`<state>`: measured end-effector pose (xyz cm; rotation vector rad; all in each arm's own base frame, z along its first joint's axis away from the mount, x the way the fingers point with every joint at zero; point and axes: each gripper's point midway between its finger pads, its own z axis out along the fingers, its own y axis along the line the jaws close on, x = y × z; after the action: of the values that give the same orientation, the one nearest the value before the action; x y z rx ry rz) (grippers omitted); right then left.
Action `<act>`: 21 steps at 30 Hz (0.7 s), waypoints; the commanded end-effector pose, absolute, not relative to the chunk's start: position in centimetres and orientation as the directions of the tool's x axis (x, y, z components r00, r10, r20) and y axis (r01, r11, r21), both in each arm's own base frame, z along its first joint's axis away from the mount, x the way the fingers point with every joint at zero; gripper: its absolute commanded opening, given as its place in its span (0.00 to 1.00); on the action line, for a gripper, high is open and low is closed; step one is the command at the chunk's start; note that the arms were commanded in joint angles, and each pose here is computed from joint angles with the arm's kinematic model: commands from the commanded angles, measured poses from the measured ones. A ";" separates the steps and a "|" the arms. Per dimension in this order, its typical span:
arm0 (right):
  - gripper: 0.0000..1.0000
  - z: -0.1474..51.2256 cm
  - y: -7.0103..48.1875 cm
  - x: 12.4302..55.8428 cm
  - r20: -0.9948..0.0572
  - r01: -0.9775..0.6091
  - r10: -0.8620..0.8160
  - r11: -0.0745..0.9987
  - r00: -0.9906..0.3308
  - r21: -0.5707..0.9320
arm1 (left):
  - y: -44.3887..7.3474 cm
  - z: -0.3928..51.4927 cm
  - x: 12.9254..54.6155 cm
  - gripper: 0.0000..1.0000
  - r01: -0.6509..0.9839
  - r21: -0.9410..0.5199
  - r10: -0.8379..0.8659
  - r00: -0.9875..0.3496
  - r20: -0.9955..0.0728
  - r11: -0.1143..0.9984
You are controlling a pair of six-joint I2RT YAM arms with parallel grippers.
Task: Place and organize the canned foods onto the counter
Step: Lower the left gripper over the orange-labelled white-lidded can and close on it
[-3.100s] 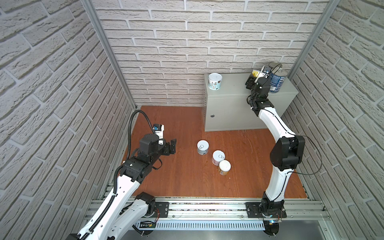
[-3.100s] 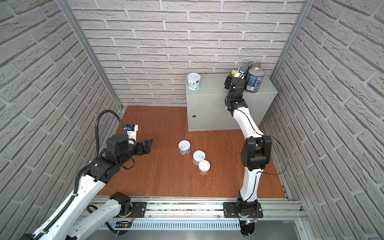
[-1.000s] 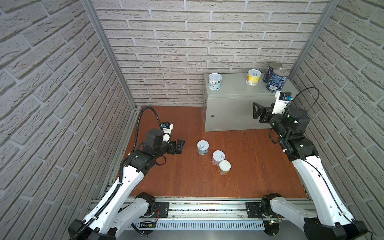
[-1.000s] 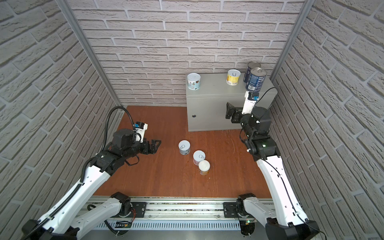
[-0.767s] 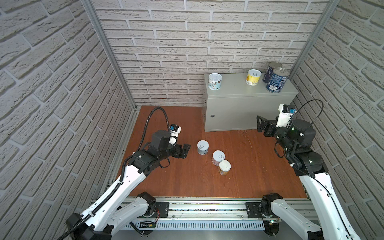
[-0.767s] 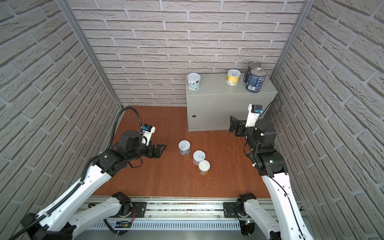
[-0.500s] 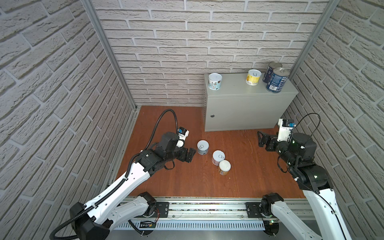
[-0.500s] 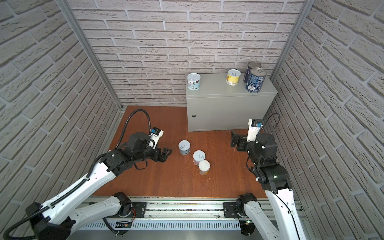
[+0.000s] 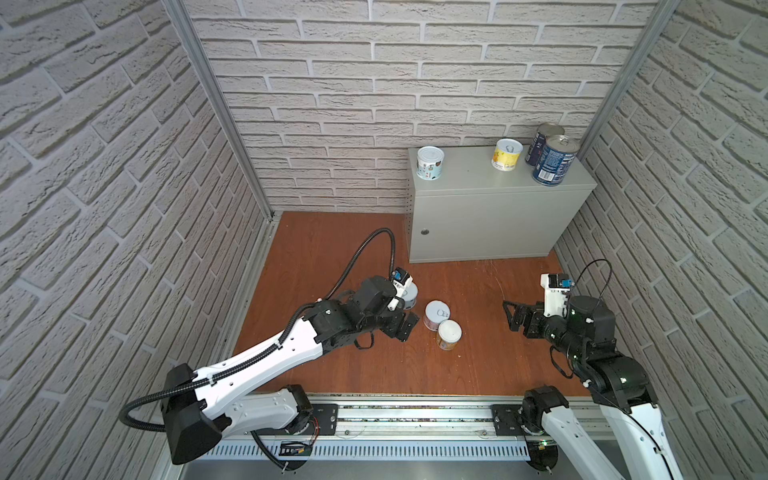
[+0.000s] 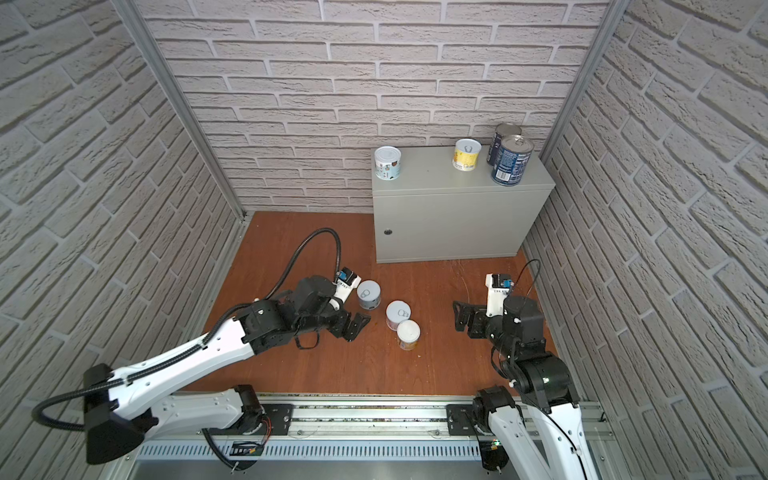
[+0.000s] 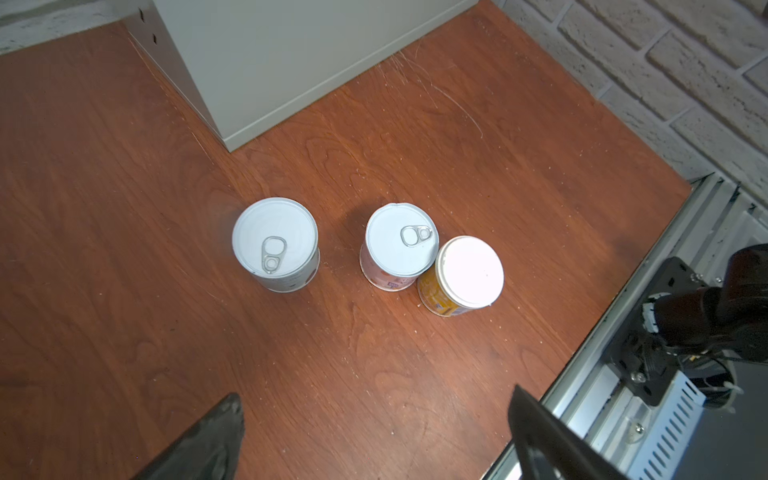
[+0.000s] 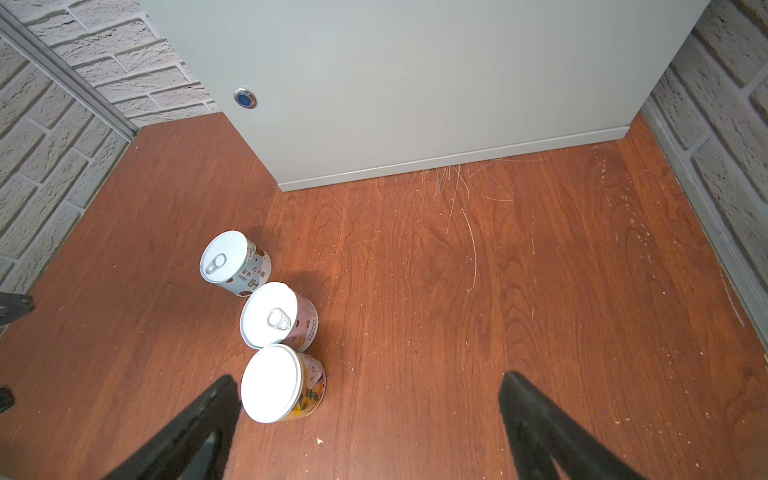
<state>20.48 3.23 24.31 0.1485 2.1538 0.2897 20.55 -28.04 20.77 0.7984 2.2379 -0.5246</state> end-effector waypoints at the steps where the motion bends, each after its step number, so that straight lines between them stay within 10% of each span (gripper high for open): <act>1: 0.99 25.0 3.5 20.5 -0.817 -0.024 0.226 0.960 -0.531 0.281 | -29.5 21.3 21.4 0.98 0.670 -0.134 0.355 -0.540 -0.763 0.731; 21: 0.99 25.0 1.3 19.8 -0.844 0.082 0.255 0.966 -0.473 0.246 | -35.7 16.3 20.2 0.98 0.742 -0.232 0.380 -0.554 -0.741 0.628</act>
<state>19.63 1.90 24.60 0.1981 2.0962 0.2275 20.24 -34.21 15.68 0.8646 2.2362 -0.6468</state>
